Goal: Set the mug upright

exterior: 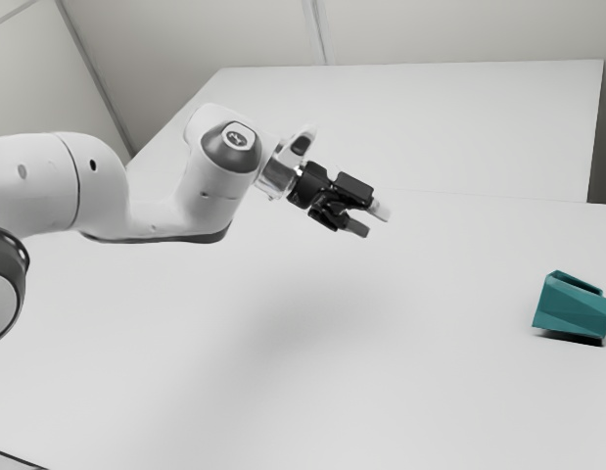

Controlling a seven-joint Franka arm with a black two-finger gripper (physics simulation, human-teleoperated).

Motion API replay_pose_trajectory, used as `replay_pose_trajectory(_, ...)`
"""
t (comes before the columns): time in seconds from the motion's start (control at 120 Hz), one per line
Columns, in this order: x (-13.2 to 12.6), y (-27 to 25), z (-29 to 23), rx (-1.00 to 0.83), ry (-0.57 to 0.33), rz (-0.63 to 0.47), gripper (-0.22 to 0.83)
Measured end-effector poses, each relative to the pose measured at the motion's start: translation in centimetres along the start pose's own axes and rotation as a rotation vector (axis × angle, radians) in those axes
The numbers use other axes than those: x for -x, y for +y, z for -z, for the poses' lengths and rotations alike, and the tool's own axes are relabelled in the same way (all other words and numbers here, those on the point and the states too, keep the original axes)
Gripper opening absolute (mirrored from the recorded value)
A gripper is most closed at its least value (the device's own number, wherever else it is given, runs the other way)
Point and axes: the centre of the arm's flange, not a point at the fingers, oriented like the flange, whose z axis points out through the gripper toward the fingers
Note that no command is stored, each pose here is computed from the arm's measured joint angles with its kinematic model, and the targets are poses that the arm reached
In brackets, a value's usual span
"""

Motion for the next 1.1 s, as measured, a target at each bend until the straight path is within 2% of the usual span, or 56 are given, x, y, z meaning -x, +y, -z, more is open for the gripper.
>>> replay_pose_trajectory(0.367, 1.1, -0.6, -7.3, 0.080, 0.008, -0.167, 0.59)
replay_pose_trajectory(0.625, 0.0, 0.0, -11.6, 0.100, 0.003, -0.289, 0.59)
replay_pose_trajectory(1.1, -1.0, 1.9, -17.3, 0.106, -0.015, -0.311, 0.59)
